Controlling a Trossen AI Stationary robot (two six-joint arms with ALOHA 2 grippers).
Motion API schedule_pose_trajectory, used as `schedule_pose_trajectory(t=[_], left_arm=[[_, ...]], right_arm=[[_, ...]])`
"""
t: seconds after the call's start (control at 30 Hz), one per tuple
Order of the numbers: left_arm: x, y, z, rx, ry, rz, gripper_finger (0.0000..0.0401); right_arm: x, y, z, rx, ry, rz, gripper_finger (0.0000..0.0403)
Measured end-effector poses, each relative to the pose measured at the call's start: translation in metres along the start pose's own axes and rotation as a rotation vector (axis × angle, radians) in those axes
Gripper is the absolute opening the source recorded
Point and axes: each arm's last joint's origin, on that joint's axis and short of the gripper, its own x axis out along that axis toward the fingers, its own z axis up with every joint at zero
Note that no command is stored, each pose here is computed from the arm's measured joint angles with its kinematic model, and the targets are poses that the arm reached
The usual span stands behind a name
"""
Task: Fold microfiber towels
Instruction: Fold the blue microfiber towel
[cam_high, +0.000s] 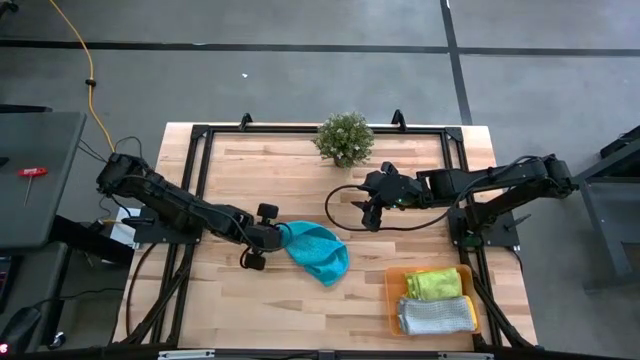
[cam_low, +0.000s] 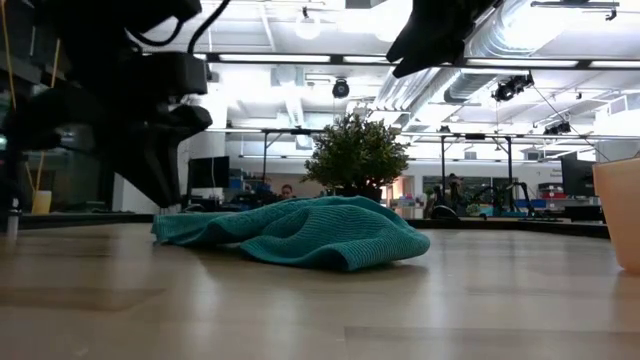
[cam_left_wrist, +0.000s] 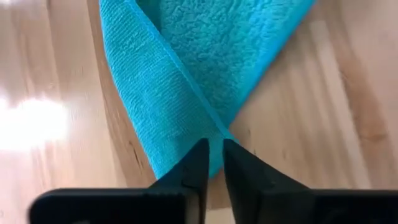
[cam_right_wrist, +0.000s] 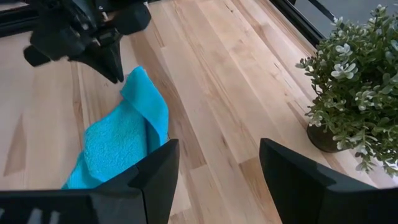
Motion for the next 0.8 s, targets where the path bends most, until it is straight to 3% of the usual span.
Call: schedule_pose_trajectory(t=[0.2, 0.43, 0.63, 0.8], left_arm=[[-0.005, -0.005, -0.003, 0.027, -0.005, -0.096, 0.0105], [0.016, -0.012, -0.005, 0.002, 0.034, -0.068, 0.0177], [0.025, -0.014, -0.004, -0.002, 0.042, -0.054, 0.0189], [0.033, -0.017, -0.005, 0.014, 0.079, -0.075, 0.0164]], right_arm=[[0.0, -0.001, 0.0, -0.005, -0.003, -0.02, 0.0215], [0.0, -0.001, 0.0, 0.003, -0.007, -0.036, 0.0215], [0.0, -0.001, 0.0, 0.004, -0.007, -0.036, 0.0215], [0.0, -0.001, 0.0, 0.005, -0.007, -0.036, 0.0215]])
